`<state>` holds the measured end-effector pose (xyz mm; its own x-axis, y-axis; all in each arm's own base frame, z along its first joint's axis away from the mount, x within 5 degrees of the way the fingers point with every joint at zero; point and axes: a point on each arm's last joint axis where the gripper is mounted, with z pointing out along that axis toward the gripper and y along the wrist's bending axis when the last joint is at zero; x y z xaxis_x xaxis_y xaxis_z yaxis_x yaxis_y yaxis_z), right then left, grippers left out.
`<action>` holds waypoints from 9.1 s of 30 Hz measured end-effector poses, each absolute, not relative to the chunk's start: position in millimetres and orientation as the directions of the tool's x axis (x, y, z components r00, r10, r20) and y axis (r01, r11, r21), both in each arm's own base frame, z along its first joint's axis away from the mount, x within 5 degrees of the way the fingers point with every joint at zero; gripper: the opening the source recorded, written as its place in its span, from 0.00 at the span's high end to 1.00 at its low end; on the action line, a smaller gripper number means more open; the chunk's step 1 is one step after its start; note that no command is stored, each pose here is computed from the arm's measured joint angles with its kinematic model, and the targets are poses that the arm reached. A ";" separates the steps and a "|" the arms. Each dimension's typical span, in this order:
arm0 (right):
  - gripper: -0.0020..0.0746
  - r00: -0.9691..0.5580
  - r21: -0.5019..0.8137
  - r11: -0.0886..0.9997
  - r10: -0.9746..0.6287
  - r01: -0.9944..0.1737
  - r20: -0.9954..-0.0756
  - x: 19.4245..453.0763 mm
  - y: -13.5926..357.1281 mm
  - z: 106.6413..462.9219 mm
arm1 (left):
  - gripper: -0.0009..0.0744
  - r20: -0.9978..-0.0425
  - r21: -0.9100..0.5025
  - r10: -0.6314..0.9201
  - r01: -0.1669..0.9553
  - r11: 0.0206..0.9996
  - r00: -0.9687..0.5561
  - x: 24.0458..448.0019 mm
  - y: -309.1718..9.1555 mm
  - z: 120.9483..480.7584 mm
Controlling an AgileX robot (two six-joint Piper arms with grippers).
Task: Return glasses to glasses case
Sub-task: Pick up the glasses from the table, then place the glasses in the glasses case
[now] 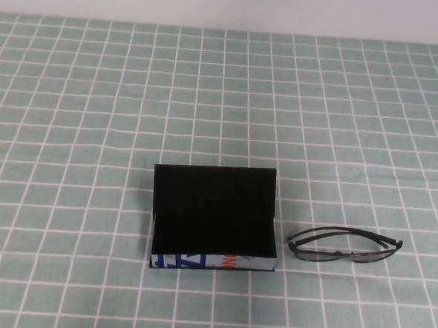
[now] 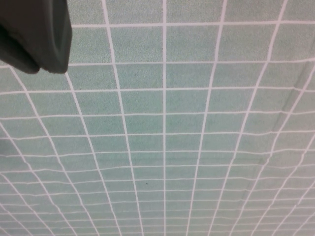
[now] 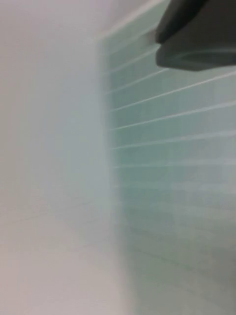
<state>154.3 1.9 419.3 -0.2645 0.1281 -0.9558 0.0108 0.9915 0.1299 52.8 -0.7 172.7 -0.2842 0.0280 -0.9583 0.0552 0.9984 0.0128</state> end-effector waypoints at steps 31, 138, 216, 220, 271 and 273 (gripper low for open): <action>0.99 -0.156 -0.121 0.206 -0.929 -0.971 -0.334 323.3 131.2 309.6 | 0.99 -0.958 0.013 0.028 0.055 0.998 -0.284 52.8 -0.7 172.7; 0.54 -0.253 -0.055 0.259 -0.963 -0.964 -0.095 319.1 146.7 198.1 | 0.99 -0.964 0.012 0.027 0.058 0.998 -0.265 53.3 -1.0 174.5; 0.67 -0.392 -0.240 0.392 -0.919 -0.888 -0.052 355.8 138.1 180.6 | 0.99 -0.965 0.008 0.024 0.059 0.998 -0.262 53.4 -1.2 174.8; 0.84 -0.389 -0.250 0.390 -0.920 -0.886 -0.057 357.2 138.3 179.6 | 0.99 -0.965 0.008 0.024 0.059 0.998 -0.262 53.4 -1.2 174.8; 0.88 -0.073 -0.608 0.245 -0.953 -0.755 -0.294 252.0 274.9 277.7 | 0.99 -0.966 0.006 0.021 0.060 0.998 -0.257 53.5 -1.3 175.2; 0.88 -0.038 -0.619 0.204 -0.962 -0.758 -0.271 245.7 285.2 271.0 | 0.99 -0.966 0.006 0.021 0.060 0.998 -0.257 53.5 -1.3 175.2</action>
<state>245.7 285.2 271.0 -0.0380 -0.9619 -0.2707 -0.7581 0.2043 -0.6193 53.5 -1.3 175.2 -0.2574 0.0213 -0.9661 0.0598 0.9982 0.0060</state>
